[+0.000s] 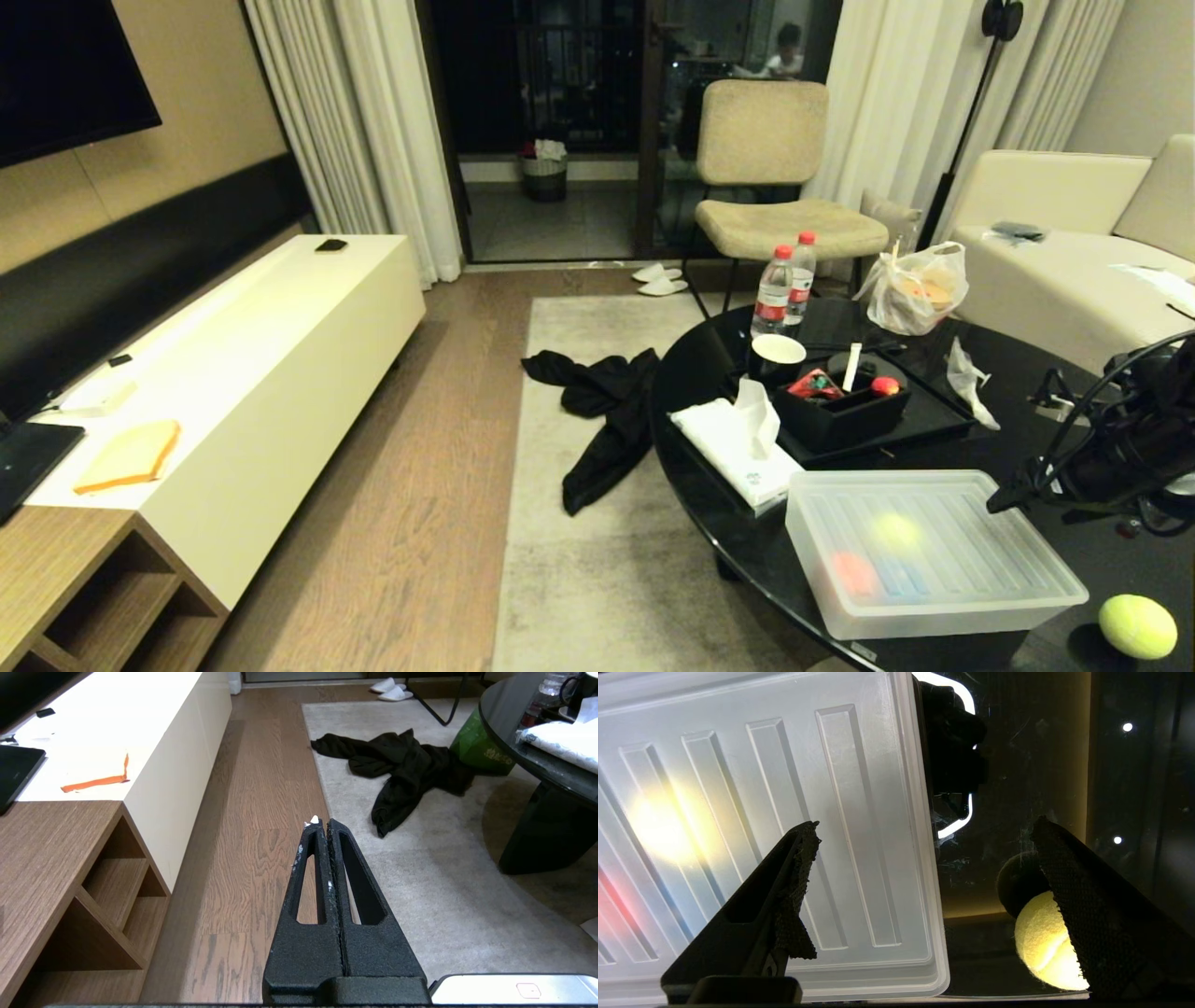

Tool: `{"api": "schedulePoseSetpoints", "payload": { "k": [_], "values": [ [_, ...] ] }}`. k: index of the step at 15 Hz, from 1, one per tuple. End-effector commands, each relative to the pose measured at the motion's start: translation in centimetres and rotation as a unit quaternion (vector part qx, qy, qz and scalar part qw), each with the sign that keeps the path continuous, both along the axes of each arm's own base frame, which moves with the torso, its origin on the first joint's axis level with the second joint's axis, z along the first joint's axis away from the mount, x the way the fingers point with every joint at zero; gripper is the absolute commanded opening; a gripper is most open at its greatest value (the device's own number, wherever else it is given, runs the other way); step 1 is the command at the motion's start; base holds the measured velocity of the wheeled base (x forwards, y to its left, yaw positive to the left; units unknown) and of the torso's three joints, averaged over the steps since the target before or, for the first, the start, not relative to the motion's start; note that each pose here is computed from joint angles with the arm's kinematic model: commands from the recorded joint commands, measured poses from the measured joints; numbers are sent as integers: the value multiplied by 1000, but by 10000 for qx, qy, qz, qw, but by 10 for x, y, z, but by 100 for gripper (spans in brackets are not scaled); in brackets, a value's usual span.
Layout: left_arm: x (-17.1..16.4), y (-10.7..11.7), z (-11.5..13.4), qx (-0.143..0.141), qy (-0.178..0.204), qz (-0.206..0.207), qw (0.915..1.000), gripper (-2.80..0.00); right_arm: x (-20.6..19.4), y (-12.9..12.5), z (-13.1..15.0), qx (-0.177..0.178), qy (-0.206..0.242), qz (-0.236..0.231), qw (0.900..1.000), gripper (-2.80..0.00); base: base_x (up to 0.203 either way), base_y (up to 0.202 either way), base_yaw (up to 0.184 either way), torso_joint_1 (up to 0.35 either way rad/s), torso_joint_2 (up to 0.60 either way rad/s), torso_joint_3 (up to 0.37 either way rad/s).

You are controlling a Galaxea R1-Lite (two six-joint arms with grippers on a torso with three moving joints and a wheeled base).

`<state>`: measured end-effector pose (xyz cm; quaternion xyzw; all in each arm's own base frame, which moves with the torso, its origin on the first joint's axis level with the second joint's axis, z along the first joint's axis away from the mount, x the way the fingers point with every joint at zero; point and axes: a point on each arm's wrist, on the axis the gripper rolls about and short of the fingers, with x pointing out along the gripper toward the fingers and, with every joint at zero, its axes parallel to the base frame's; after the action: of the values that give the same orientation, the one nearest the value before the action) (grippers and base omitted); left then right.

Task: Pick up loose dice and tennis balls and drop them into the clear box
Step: Open the lid

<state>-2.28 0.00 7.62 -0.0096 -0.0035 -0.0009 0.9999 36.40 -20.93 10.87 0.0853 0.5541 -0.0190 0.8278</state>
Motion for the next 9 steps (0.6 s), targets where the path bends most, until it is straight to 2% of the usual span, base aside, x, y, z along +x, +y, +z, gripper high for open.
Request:
{"api": "schedulePoseSetpoints", "payload": {
  "k": [1,4,9],
  "values": [
    [0,0,-1,-4,12,1,10000,-280,0,0,0,5,19,6,10000,0,0,0,0,0,0,0],
    [0,0,-1,-4,12,1,10000,-280,-1,-2,-1,3,29,-15,10000,0,0,0,0,0,0,0],
    [0,0,-1,-4,12,1,10000,-280,-1,-9,-17,33,235,-108,9997,0,0,0,0,0,0,0]
  ]
}}
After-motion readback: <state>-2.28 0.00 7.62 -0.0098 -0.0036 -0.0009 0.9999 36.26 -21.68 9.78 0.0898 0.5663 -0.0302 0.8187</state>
